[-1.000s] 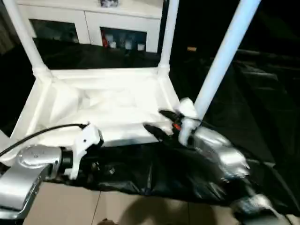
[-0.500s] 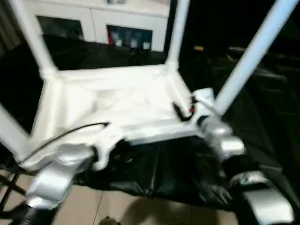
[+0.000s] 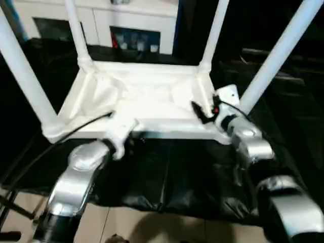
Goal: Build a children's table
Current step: Rotate table base
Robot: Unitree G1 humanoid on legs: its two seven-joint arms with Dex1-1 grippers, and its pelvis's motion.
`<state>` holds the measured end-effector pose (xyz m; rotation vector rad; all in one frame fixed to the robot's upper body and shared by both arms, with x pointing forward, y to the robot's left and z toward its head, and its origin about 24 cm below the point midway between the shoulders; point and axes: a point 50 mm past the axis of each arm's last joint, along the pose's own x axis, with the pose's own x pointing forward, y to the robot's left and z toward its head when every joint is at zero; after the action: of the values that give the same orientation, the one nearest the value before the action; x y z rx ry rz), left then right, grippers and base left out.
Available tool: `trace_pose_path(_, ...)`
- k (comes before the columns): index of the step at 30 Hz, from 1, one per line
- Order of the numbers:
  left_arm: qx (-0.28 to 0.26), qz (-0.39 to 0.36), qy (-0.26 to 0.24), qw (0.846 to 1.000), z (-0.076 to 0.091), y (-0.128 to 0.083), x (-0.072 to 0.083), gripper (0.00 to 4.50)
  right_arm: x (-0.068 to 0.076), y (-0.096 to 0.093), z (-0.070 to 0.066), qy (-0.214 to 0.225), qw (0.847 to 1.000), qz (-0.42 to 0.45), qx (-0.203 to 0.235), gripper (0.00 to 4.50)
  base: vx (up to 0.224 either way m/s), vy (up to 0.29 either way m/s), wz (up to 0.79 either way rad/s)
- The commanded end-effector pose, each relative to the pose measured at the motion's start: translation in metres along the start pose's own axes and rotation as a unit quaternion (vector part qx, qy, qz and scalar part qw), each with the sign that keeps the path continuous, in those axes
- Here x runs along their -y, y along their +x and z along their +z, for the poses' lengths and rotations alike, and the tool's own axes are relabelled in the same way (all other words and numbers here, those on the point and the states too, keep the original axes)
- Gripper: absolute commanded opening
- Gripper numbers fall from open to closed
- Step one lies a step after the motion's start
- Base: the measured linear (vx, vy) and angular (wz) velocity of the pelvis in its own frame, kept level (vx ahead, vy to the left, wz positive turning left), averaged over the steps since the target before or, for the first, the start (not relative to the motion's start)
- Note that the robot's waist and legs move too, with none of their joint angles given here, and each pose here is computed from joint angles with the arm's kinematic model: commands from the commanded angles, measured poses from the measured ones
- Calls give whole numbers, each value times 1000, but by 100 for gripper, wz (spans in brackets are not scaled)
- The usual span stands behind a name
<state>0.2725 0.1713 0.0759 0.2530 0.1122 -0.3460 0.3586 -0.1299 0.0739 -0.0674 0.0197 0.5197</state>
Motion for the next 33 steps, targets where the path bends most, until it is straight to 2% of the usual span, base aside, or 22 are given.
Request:
trace_pose_path(1, 31, 102, -8, 994, 0, -13, -22, 282, -7, -5, 2, 4, 999, 32, 14, 450, 0, 0, 0)
trace_pose_path(2, 43, 194, -35, 979, -6, -26, -38, 305, -14, -12, -4, 3, 999, 45, 10, 450, 0, 0, 0)
trace_pose_path(4, 48, 286, -41, 956, -13, -39, -54, 305, -20, -20, -9, 0, 998, 54, 7, 450, 0, 0, 0)
trace_pose_path(6, 53, 310, -41, 948, -13, -43, -58, 307, -23, -23, -10, 5, 998, 63, 5, 450, 0, 0, 0)
trace_pose_path(9, 71, 356, -43, 931, -12, -51, -64, 342, -29, -34, -14, -3, 996, 85, -6, 450, 0, 0, 0)
trace_pose_path(12, 92, 373, -33, 923, -9, -54, -66, 353, -28, -51, -21, 1, 996, 77, -32, 450, 0, 0, 0)
trace_pose_path(13, 93, 367, -38, 925, -9, -52, -66, 353, -27, -54, -22, 4, 996, 78, -34, 450, 0, 0, 0)
trace_pose_path(14, 95, 361, -41, 927, -9, -50, -68, 379, -27, -57, -23, 7, 996, 80, -37, 450, 0, 0, 0)
trace_pose_path(16, 97, 351, -46, 930, -11, -45, -71, 386, -27, -64, -24, 4, 996, 81, -47, 450, 0, 0, 0)
trace_pose_path(20, 86, 350, -54, 931, -14, -36, -91, 419, -28, -71, -25, 17, 994, 84, -62, 450, 0, 0, 0)
trace_pose_path(24, 65, 330, -47, 941, -16, -26, -107, 431, -28, -82, -26, 26, 990, 106, -92, 450, 0, 0, 0)
trace_pose_path(25, 65, 331, -48, 940, -16, -26, -107, 441, -28, -83, -26, 26, 990, 107, -93, 450, 0, 0, 0)
trace_pose_path(26, 63, 346, -56, 935, -17, -25, -116, 441, -28, -88, -25, 23, 987, 121, -100, 450, 0, 0, 0)
trace_pose_path(29, 58, 352, -69, 932, -20, -24, -128, 441, -27, -99, -24, 26, 982, 144, -118, 450, 0, 0, 0)
trace_pose_path(30, 58, 352, -69, 932, -20, -24, -128, 441, -27, -99, -24, 26, 982, 144, -118, 450, 0, 0, 0)
trace_pose_path(32, 74, 287, -103, 950, -20, -15, -131, 441, -17, -107, -28, 18, 980, 129, -148, 450, 0, 0, 0)
trace_pose_path(33, 77, 272, -106, 953, -20, -13, -131, 441, -15, -107, -29, 17, 980, 124, -153, 450, 0, 0, 0)
